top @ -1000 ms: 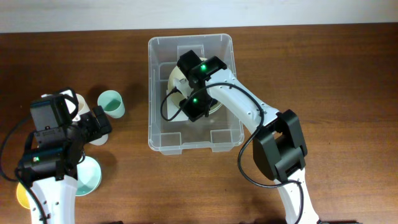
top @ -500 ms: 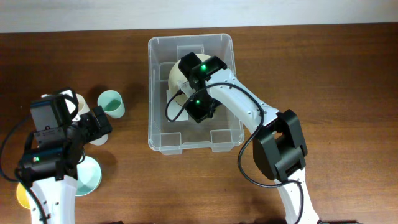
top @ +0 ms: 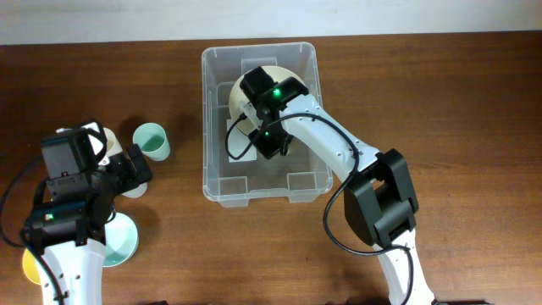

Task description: Pack container

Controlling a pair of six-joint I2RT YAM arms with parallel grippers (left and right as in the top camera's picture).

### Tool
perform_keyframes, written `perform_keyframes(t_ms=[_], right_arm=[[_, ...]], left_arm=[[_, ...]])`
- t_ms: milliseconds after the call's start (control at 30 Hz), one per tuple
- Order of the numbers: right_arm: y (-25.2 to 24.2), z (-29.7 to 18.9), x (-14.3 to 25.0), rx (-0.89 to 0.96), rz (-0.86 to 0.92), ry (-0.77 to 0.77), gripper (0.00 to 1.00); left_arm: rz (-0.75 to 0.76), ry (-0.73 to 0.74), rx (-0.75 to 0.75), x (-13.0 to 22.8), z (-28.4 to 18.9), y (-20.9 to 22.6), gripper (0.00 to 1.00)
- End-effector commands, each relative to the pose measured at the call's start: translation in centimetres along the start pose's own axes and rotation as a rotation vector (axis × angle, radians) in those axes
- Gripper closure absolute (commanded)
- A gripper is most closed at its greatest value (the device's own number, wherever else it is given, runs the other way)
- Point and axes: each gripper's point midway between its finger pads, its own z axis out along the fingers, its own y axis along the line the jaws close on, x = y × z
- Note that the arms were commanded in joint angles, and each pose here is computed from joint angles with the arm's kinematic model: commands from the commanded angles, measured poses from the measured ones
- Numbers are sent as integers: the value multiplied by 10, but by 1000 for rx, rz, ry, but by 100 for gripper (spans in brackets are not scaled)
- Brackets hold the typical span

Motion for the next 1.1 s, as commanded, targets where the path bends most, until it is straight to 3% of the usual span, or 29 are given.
perform_keyframes(t_ms=[0,200,333,467,500,533,567,700,833,1067], right_arm=[[0,-4,6,15,-8,23,96],[-4,-86,-24,41,89,-196,96],[-43,-154,-30,133,299,-376,96],[-101,-200,-6,270,595,-467,96],[-114,-208,3,285,666,-475,87],[-123,-211,9,287,707,-478,72],[-141,-213,21,280,768,-464,53],[-164,-199,45,246,838,-382,55],[-173,-174,72,232,881,-248,67],[-161,-123,93,185,861,-90,68]], left_arm=[[-13,-17,11,-6,-5,-1,0],[-13,-17,11,-6,-5,-1,1],[-13,-14,11,-5,-5,-1,1],[-13,-14,10,-5,-5,-1,1],[-13,-14,10,-5,-5,-1,1],[-13,-14,10,-5,-5,-1,1],[-13,-14,10,-5,-5,-1,1],[-13,-14,10,-5,-5,-1,1],[-13,-14,11,-5,-5,-1,1],[-13,-14,11,-5,-5,-1,1]])
